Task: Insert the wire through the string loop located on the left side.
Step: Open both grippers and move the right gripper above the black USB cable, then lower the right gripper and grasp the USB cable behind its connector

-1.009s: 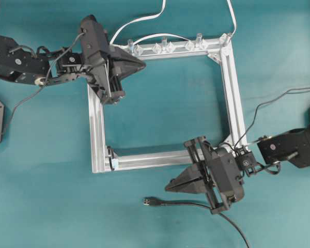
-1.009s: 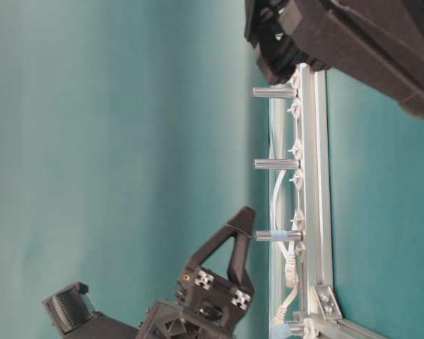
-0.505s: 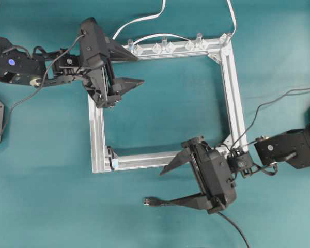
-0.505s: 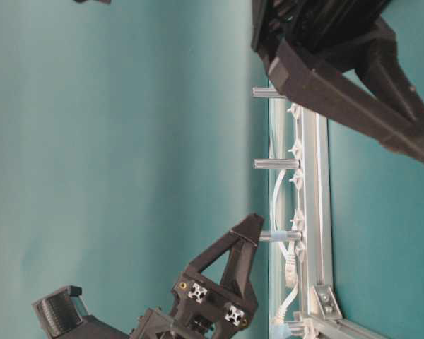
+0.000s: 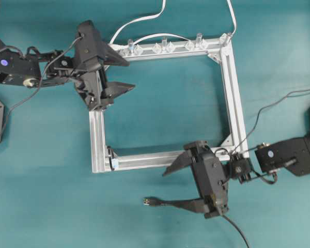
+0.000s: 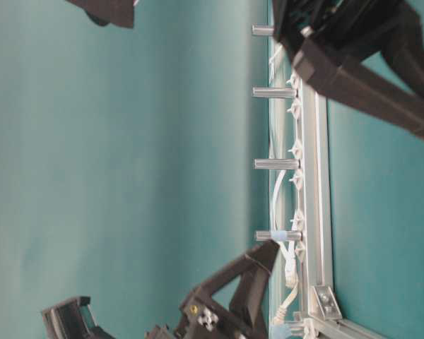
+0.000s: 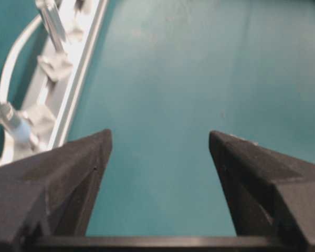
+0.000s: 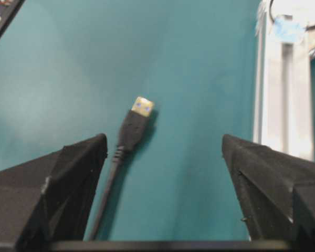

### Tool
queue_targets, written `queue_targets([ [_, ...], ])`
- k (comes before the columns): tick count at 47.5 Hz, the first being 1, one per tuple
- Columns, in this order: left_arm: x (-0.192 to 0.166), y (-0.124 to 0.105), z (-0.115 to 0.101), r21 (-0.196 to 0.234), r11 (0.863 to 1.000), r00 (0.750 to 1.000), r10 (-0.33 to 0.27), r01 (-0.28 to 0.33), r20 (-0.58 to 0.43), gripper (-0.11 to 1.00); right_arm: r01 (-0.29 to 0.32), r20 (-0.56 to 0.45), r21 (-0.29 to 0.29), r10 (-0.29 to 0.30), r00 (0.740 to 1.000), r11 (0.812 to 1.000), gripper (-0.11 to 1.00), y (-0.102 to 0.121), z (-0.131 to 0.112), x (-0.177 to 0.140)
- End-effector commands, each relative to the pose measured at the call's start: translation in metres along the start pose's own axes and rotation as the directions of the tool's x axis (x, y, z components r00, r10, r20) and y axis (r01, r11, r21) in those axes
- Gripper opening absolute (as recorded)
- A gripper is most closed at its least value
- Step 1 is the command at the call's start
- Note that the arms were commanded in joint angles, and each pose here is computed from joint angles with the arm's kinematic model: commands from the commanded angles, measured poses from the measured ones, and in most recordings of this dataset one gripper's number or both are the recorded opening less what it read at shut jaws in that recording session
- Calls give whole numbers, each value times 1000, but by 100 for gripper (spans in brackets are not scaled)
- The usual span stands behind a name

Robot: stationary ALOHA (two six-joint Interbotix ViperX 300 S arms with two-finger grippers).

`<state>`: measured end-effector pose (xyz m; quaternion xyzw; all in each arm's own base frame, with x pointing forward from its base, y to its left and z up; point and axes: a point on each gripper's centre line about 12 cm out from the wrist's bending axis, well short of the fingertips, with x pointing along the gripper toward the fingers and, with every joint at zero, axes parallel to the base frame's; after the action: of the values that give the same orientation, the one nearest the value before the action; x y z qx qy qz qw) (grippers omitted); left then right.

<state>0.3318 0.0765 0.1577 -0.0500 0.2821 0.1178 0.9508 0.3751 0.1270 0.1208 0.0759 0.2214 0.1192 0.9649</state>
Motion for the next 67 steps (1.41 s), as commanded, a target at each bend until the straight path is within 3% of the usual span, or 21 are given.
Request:
queue_targets([
  [1,-7,-5,7,12,1000,1000,-14,14,21,79,-21,35,23,20,999,1000,89,15,14,-2],
  [17,-17,-23,-6,41,997,998,-61,61,1,80,13,-33,95,-10,999,995,89,20,0,18],
  [36,-22,-31,-13,57,995,996,-84,85,-11,80,31,-163,90,-16,987,995,83,22,-22,35],
  [67,-24,-33,-15,61,994,996,-89,90,-13,79,49,-231,86,-27,973,995,79,19,-38,40],
])
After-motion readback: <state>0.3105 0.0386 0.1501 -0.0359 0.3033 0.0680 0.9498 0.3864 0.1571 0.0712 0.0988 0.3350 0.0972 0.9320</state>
